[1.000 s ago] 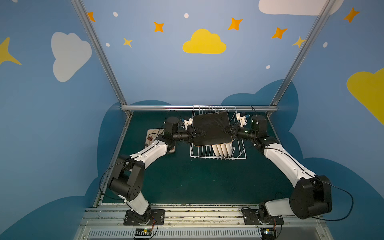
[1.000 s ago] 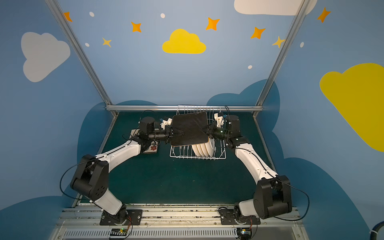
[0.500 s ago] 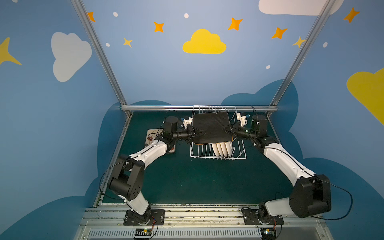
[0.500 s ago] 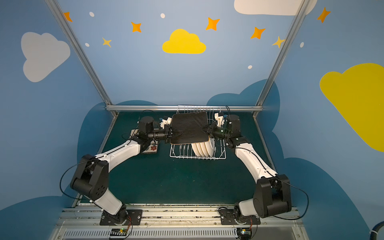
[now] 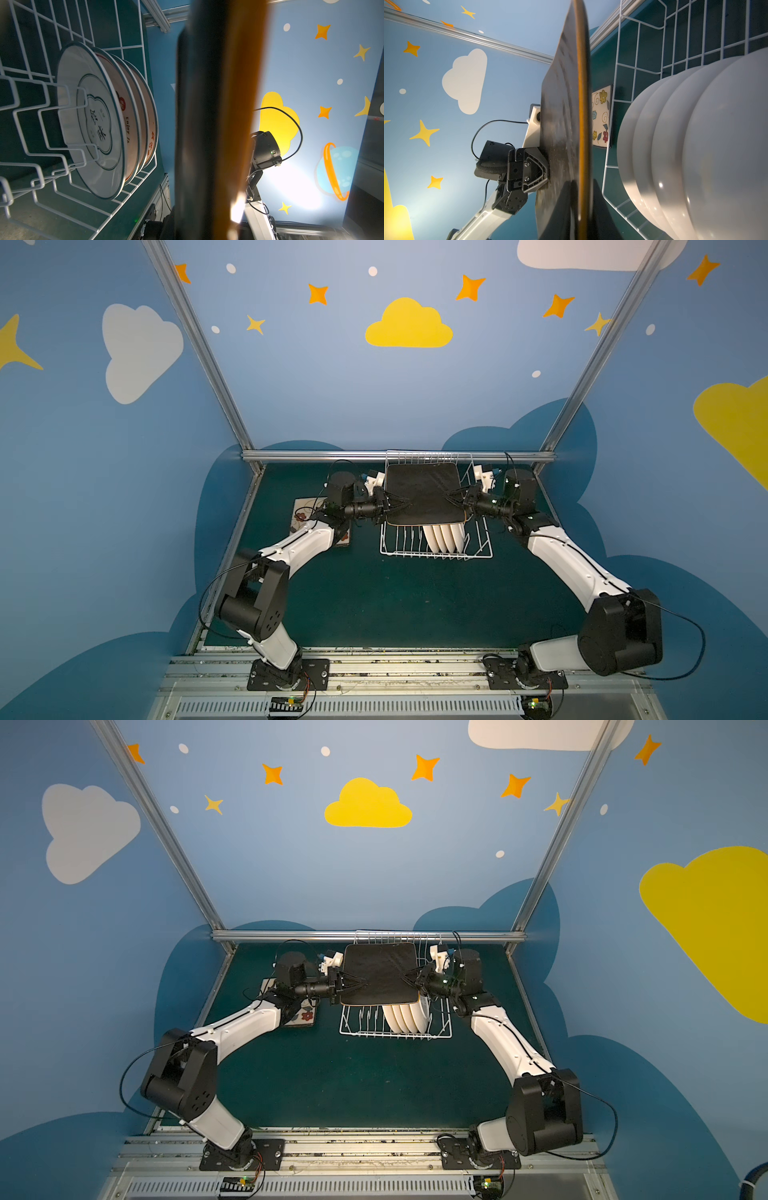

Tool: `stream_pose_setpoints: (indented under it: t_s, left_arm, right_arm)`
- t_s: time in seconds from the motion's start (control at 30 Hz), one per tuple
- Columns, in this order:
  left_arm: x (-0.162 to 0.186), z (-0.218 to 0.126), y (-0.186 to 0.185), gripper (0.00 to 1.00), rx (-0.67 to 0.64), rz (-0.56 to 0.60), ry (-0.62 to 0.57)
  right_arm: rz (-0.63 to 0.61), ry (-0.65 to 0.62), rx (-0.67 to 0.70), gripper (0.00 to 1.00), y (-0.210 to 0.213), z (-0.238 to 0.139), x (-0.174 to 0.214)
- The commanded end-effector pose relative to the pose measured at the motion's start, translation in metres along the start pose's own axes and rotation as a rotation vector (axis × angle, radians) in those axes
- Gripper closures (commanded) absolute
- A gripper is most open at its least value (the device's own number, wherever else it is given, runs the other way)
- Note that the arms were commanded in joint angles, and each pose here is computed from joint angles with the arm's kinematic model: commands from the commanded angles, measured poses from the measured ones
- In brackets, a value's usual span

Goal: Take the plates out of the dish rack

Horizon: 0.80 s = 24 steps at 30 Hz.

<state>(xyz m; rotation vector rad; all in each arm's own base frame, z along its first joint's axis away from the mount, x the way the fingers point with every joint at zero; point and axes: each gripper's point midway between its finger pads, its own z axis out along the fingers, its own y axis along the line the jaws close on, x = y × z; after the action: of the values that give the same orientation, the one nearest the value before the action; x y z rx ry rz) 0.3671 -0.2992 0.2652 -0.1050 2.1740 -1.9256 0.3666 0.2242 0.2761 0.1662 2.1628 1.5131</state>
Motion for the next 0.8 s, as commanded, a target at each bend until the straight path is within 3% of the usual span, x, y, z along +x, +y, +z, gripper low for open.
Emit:
stream_pose_setpoints:
  t_s: [0.0,0.23,0.67,0.77]
  left_arm:
    - [0.003,0.005,-0.016,0.97,0.056,0.07,0.008]
    - [0.001,0.004,-0.019,0.97,0.067,0.076,0.001]
    - [-0.001,-0.003,-0.029,0.97,0.066,0.115,0.007]
    - [-0.002,-0.008,-0.033,0.97,0.054,0.139,0.004]
  right_arm:
    - [-0.126,0.018,-0.118,0.79,0.039,-0.002,0.002]
    - [-0.137,0.017,-0.12,0.64,0.04,-0.003,0.002]
    - [-0.2,-0.019,-0.047,0.16,0.04,-0.015,0.002]
    - [-0.243,-0.022,-0.017,0.12,0.041,-0.02,0.003]
